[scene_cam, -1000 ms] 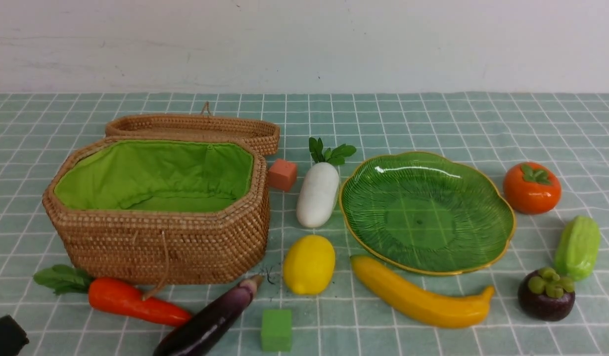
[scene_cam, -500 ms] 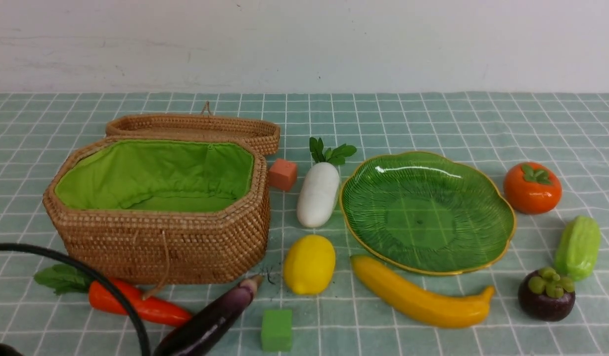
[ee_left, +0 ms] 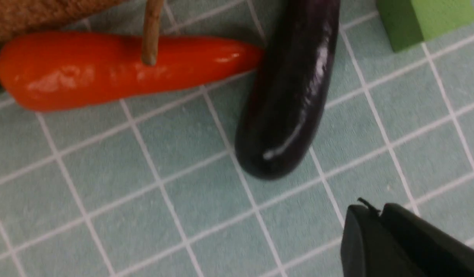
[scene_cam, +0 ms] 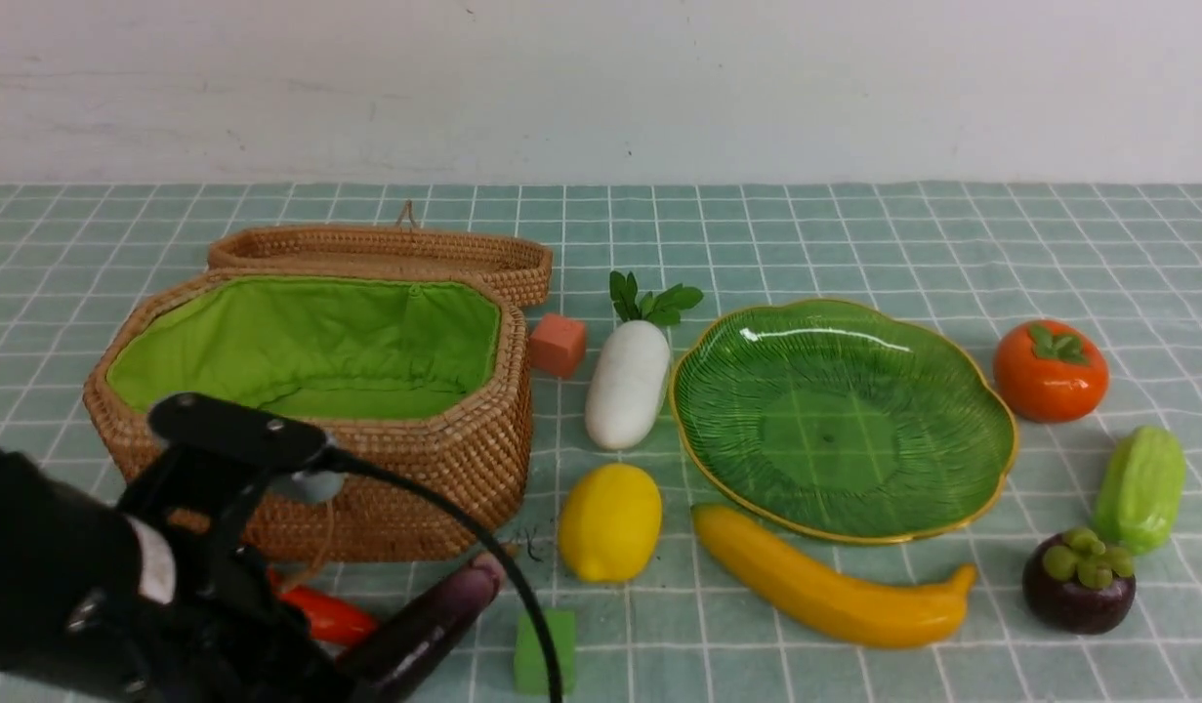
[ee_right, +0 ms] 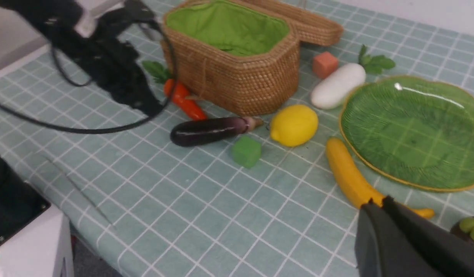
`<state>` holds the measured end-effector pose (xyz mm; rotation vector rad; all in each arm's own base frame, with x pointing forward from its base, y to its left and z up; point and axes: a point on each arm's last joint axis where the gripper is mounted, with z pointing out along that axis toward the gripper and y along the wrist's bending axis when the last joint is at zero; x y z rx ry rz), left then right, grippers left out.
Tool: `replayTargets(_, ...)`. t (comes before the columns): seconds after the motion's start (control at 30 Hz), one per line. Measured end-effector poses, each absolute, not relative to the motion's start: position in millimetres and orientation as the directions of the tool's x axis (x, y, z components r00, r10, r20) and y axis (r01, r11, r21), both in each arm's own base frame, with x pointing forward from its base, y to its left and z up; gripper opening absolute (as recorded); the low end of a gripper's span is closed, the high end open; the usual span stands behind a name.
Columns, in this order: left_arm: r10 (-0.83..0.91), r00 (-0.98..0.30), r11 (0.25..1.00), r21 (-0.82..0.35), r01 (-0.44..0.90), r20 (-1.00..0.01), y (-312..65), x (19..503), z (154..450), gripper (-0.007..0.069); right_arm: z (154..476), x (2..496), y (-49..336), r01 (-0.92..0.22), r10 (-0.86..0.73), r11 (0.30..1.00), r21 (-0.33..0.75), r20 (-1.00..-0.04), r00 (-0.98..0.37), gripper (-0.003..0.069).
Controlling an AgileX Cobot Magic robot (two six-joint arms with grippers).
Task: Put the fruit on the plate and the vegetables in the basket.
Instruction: Use the left arm to grab an eggplant and put it into the left basket
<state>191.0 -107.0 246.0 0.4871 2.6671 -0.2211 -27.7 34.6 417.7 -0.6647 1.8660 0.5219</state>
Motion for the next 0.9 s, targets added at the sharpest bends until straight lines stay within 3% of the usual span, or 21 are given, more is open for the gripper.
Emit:
replayTargets(0.2,0.344,-0.860,0.923,-0.034,0.384,-0.377,-120,220,207,0.0369,418,-31,37,-0.711,-0.251,0.703,0.008,-0.933,-0.259,0.0005)
replayTargets(0.33,0.374,-0.853,0.915,-0.005,0.403,-0.365,-123,230,190,0.0469,419,-32,38,-0.725,-0.254,0.689,0.005,-0.935,-0.247,0.0006)
replayTargets(0.43,0.390,-0.848,0.910,0.009,0.415,-0.358,-126,235,181,0.0476,419,-32,38,-0.729,-0.251,0.685,0.008,-0.936,-0.247,0.0008)
replayTargets(0.6,0.395,-0.855,0.909,0.011,0.416,-0.337,-127,238,172,0.0383,419,-32,39,-0.730,-0.250,0.683,0.010,-0.936,-0.246,0.0013)
replayTargets(0.9,0.397,-0.854,0.908,0.013,0.418,-0.336,-128,239,173,0.0384,419,-37,38,-0.734,-0.243,0.679,0.007,-0.942,-0.233,0.0020)
